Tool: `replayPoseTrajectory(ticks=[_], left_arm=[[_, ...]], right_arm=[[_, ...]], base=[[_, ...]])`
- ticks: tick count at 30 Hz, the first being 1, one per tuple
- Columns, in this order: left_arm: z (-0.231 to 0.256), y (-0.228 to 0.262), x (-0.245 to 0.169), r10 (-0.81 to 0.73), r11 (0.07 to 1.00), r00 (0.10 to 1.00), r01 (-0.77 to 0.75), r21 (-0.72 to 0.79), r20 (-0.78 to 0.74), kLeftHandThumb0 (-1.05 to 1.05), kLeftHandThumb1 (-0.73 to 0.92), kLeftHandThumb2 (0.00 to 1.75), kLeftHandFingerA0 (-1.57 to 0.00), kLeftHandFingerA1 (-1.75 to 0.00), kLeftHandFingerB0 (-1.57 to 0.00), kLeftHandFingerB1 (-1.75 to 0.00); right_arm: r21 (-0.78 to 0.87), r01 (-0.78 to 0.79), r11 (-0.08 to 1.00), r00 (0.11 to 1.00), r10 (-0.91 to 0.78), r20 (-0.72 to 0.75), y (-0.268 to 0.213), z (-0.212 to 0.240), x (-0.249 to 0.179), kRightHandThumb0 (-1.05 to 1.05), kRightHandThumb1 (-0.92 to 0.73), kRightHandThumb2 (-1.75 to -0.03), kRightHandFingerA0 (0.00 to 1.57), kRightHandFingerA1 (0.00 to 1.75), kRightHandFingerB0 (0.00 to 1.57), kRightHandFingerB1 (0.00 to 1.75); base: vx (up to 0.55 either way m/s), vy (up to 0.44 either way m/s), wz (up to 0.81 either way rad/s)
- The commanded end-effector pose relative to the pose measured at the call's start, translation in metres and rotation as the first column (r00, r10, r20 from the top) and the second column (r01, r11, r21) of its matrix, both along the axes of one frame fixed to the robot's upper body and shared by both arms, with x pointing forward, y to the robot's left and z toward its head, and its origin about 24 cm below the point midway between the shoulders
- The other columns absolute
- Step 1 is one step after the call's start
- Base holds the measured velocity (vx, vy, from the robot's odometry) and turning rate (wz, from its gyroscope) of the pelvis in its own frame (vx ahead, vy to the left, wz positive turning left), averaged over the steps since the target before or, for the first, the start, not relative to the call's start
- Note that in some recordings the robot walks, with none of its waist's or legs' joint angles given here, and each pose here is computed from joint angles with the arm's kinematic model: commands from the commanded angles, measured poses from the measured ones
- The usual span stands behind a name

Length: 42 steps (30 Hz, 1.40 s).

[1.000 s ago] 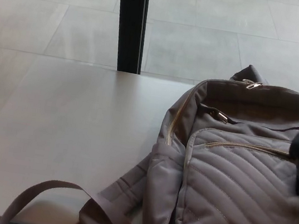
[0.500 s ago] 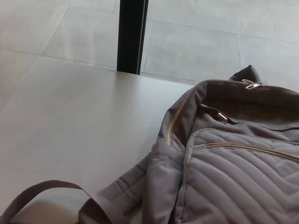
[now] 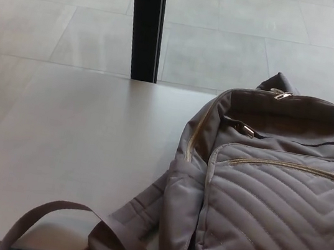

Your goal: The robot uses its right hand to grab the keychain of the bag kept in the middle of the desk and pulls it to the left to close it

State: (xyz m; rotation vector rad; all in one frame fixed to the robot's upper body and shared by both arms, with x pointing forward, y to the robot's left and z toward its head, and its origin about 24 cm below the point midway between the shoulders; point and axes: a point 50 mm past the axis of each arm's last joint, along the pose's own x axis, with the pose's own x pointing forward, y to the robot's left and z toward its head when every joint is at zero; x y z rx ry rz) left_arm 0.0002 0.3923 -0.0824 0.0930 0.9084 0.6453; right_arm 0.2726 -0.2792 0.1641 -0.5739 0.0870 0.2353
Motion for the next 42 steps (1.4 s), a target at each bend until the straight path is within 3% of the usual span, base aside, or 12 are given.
replayPoseTrajectory(ticks=[1, 2, 6, 11, 17, 25, 32, 33, 36, 37, 41, 42], left_arm=[[0.004, 0.004, -0.001, -0.021, 0.999, 1.0, 0.021, 0.029, 0.003, -0.59, 0.85, 0.66, -0.73, -0.5, -0.64, -0.48], [0.003, 0.004, -0.002, 0.02, 1.0, 1.0, -0.02, 0.001, 0.023, -0.56, 0.84, 0.65, -0.73, -0.51, -0.65, -0.48], [0.002, 0.005, -0.001, 0.043, 0.999, 0.999, -0.043, -0.018, 0.025, -0.51, 0.85, 0.65, -0.71, -0.52, -0.64, -0.49], [0.006, 0.006, -0.001, 0.04, 0.999, 0.998, -0.039, -0.011, 0.046, -0.47, 0.85, 0.65, -0.72, -0.57, -0.65, -0.51], [0.006, 0.007, 0.0, 0.024, 1.0, 0.999, -0.024, 0.007, 0.021, -0.44, 0.86, 0.65, -0.71, -0.53, -0.64, -0.49], [0.007, 0.007, 0.001, 0.006, 1.0, 1.0, -0.007, 0.011, 0.028, -0.43, 0.85, 0.65, -0.75, -0.56, -0.68, -0.51], [0.006, 0.006, 0.002, 0.006, 1.0, 1.0, -0.006, -0.007, 0.028, -0.42, 0.86, 0.66, -0.73, -0.54, -0.67, -0.5], [0.005, 0.006, 0.002, 0.016, 1.0, 0.999, -0.016, -0.01, 0.028, -0.42, 0.86, 0.66, -0.75, -0.54, -0.68, -0.5], [0.006, 0.006, 0.001, -0.001, 1.0, 1.0, 0.001, 0.01, 0.014, -0.43, 0.86, 0.66, -0.78, -0.53, -0.68, -0.5], [0.006, 0.005, 0.001, -0.011, 1.0, 1.0, 0.01, 0.016, 0.011, -0.44, 0.87, 0.66, -0.78, -0.53, -0.67, -0.49], [0.007, 0.007, -0.004, -0.01, 1.0, 1.0, 0.01, 0.015, 0.005, -0.47, 0.86, 0.66, -0.76, -0.53, -0.66, -0.49], [0.006, 0.007, -0.006, 0.028, 1.0, 1.0, -0.028, -0.004, 0.012, -0.48, 0.85, 0.65, -0.76, -0.54, -0.67, -0.49]], right_arm=[[-0.125, -0.108, 0.986, 0.994, 0.106, -0.02, -0.003, 0.008, -0.004, -0.12, -0.79, -0.75, 0.58, 1.02, 0.59, 0.55], [-0.189, -0.134, 0.973, 0.991, 0.127, -0.053, -0.007, 0.01, -0.005, -0.1, -0.73, -0.84, 0.53, 0.86, 0.55, 0.51], [-0.283, -0.198, 0.939, 0.979, 0.175, -0.103, -0.009, 0.017, -0.009, -0.11, -0.58, -0.99, 0.4, 0.63, 0.49, 0.43], [-0.414, -0.243, 0.877, 0.97, 0.215, -0.114, -0.013, 0.032, -0.011, -0.21, -0.66, -0.86, 0.28, 0.61, 0.5, 0.43], [-0.42, -0.189, 0.888, 0.982, 0.184, -0.053, -0.025, 0.047, -0.011, -0.02, -0.66, -0.89, 0.32, 0.57, 0.51, 0.44], [-0.436, -0.226, 0.871, 0.974, 0.216, -0.073, -0.022, 0.036, -0.018, 0.03, -0.61, -0.89, 0.33, 0.59, 0.53, 0.45], [-0.41, -0.262, 0.873, 0.965, 0.227, -0.134, -0.022, 0.012, -0.026, -0.09, -0.63, -0.8, 0.28, 0.6, 0.45, 0.44], [-0.415, -0.262, 0.871, 0.965, 0.227, -0.132, -0.022, 0.009, -0.027, -0.07, -0.48, -1.01, 0.25, 0.61, 0.32, 0.58], [-0.441, -0.249, 0.862, 0.968, 0.212, -0.132, -0.018, 0.004, -0.022, -0.22, -0.45, -0.93, 0.14, 0.57, 0.22, 0.53], [-0.447, -0.244, 0.861, 0.97, 0.207, -0.129, -0.017, 0.004, -0.021, -0.33, -0.65, -0.6, 0.12, 0.55, 0.31, 0.33], [-0.51, -0.202, 0.836, 0.979, 0.182, -0.089, -0.014, 0.004, -0.009, -0.52, -0.65, -0.61, 0.05, 0.52, 0.25, 0.31], [-0.524, -0.185, 0.831, 0.983, 0.165, -0.085, -0.014, 0.004, -0.007, -0.58, -0.51, -0.81, 0.03, 0.53, 0.17, 0.42]], base=[[0.0, 0.0, 0.0], [0.0, 0.0, 0.0], [0.0, 0.0, 0.0], [0.0, 0.0, 0.0], [0.0, 0.0, 0.0], [0.0, 0.0, 0.0], [0.0, 0.0, 0.0], [0.0, 0.0, 0.0], [0.0, 0.0, 0.0], [0.0, 0.0, 0.0], [0.0, 0.0, 0.0], [0.0, 0.0, 0.0]])
